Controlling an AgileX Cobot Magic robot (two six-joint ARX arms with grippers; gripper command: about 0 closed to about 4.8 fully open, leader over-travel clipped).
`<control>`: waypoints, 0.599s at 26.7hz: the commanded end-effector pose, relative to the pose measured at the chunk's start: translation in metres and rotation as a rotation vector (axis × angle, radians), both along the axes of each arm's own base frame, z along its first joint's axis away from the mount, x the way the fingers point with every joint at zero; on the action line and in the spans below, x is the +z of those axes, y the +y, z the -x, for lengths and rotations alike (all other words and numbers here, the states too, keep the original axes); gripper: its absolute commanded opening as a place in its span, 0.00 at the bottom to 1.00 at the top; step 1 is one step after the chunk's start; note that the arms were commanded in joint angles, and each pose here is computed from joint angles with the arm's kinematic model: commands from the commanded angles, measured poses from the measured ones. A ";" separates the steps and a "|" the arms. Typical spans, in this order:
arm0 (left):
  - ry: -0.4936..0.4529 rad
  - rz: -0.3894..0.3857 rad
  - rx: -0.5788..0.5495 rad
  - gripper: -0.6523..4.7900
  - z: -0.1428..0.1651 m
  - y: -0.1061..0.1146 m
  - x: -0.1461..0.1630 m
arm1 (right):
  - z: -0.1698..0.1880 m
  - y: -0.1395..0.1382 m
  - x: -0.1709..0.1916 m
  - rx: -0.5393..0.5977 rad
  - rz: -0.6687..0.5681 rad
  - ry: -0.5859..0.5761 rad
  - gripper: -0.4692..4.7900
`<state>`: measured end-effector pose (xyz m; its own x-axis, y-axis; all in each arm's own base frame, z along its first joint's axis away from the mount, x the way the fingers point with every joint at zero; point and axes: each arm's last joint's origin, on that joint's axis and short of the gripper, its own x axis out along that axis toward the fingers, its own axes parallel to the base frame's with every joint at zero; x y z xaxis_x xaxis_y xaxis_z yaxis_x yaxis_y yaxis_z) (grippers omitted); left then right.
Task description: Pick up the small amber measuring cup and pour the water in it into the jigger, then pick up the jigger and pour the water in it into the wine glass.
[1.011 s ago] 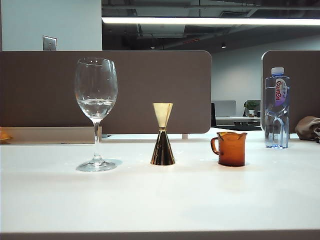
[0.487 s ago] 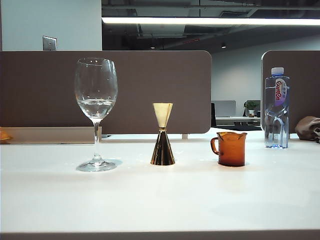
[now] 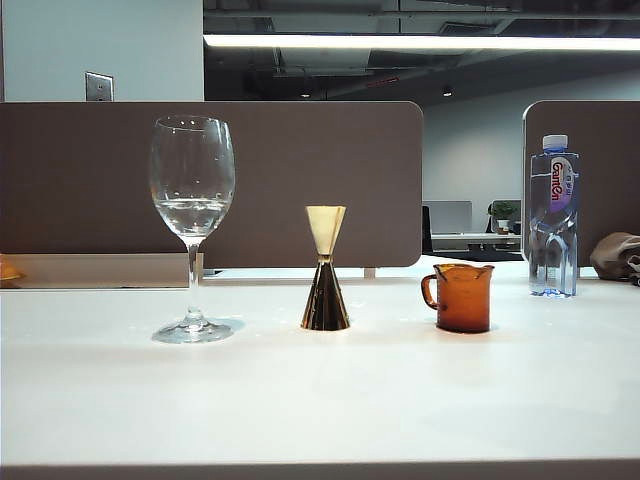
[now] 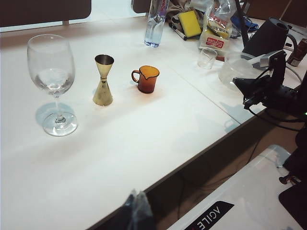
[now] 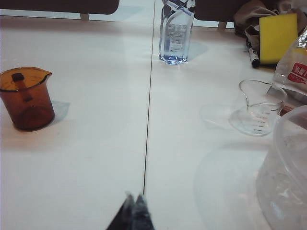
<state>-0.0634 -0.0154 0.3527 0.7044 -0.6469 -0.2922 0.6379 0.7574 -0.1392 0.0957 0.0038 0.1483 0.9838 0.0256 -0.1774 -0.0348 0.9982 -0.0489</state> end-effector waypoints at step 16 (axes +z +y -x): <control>-0.403 -0.102 0.036 0.12 -0.063 -0.001 -0.003 | 0.000 0.000 -0.002 -0.002 -0.002 0.006 0.09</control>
<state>-0.0117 -0.0157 0.3467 0.7867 -0.6022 -0.1354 0.6158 0.7809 0.1049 0.0957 0.0037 0.1483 0.9838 0.0252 -0.1774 -0.0344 0.9982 -0.0489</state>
